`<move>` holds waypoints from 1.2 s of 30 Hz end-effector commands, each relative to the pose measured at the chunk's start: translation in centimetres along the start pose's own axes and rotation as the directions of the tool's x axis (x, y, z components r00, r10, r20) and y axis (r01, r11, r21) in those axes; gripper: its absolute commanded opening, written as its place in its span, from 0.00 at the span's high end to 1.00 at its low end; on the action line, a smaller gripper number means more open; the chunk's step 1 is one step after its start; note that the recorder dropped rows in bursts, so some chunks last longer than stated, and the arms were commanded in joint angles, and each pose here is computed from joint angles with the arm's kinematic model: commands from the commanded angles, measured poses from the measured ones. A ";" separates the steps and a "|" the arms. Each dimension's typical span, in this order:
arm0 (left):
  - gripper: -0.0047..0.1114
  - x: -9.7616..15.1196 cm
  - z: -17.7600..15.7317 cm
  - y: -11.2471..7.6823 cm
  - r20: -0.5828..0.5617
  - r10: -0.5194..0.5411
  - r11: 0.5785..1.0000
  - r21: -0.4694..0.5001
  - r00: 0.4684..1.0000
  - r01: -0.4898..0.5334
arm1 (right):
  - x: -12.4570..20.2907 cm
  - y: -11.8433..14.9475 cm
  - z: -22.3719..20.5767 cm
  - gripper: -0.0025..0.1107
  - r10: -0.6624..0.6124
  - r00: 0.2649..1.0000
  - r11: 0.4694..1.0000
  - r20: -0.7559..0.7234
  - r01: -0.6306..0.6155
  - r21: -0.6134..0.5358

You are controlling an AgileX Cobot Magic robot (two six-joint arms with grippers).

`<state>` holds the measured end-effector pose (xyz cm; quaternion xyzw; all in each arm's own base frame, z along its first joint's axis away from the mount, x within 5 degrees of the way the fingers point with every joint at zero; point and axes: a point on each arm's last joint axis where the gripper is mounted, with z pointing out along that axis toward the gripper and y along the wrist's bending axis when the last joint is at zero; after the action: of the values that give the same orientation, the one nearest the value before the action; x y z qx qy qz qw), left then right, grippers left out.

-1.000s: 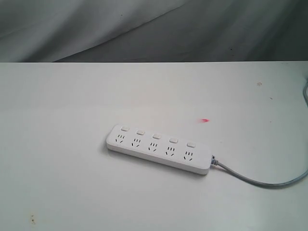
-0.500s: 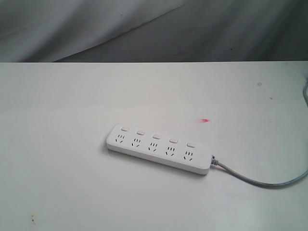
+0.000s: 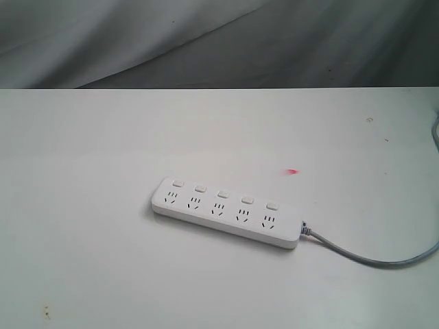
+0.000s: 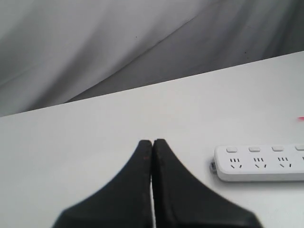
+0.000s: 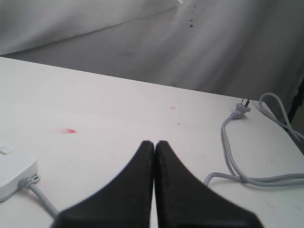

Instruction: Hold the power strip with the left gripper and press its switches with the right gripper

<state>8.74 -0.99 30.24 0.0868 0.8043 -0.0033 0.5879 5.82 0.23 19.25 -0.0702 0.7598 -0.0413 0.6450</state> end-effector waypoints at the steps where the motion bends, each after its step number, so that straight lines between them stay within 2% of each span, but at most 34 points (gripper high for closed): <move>1: 0.96 -0.2 0.0 -0.1 -0.003 -0.042 0.999 0.019 0.999 0.042 | 0.1 0.0 0.0 0.98 -0.007 1.000 1.000 -0.002 0.007 0.008; 5: 0.96 0.0 0.0 -0.5 -0.027 -0.099 0.993 0.055 0.995 0.100 | 0.1 0.0 0.0 0.98 -0.007 1.000 1.000 -0.002 0.007 0.008; 8: 0.96 0.7 0.4 -0.7 -0.121 -0.094 0.992 0.072 0.988 0.104 | 0.1 0.0 0.0 0.98 -0.007 1.000 1.000 -0.002 0.007 0.008; 12: 0.96 1.8 1.7 -1.1 -0.281 -0.019 0.989 0.133 0.960 0.059 | 0.1 0.0 0.0 0.98 -0.007 1.000 1.000 -0.002 0.007 0.008; 16: 0.96 1.5 3.0 -1.2 -0.358 0.049 0.983 0.184 0.933 0.019 | 0.1 0.0 0.0 0.98 -0.007 1.000 1.000 -0.002 0.007 0.008; 19: 0.96 0.2 4.4 -1.3 -0.377 0.128 0.969 0.245 0.917 -0.035 | 0.1 0.0 0.0 0.98 -0.007 1.000 1.000 -0.002 0.007 0.008; 23: 0.96 -2.9 6.3 -2.0 -0.333 0.304 0.901 0.404 0.893 -0.156 | 0.1 0.0 0.0 0.98 -0.007 1.000 1.000 -0.002 0.007 0.008; 26: 0.96 -5.0 8.3 -2.7 -0.263 0.420 0.810 0.540 0.869 -0.228 | 0.1 0.0 0.0 0.98 -0.007 1.000 1.000 -0.002 0.007 0.008; 31: 0.96 -6.7 13.0 -3.0 -0.170 0.556 0.691 0.638 0.813 -0.339 | 0.1 0.0 0.0 0.98 -0.007 1.000 1.000 -0.002 0.007 0.008; 33: 0.96 -6.5 15.0 -2.8 -0.161 0.593 0.669 0.644 0.789 -0.370 | 0.1 0.0 0.0 0.98 -0.007 1.000 1.000 -0.002 0.007 0.008; 36: 0.96 -5.6 17.8 -2.6 -0.164 0.616 0.669 0.626 0.771 -0.401 | 0.1 0.0 0.0 0.98 -0.007 1.000 1.000 -0.002 0.007 0.008</move>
<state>24.88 -5.98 30.89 0.4652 0.8103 -0.0686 0.3497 5.82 0.23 19.25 -0.0702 0.7598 -0.0413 0.6450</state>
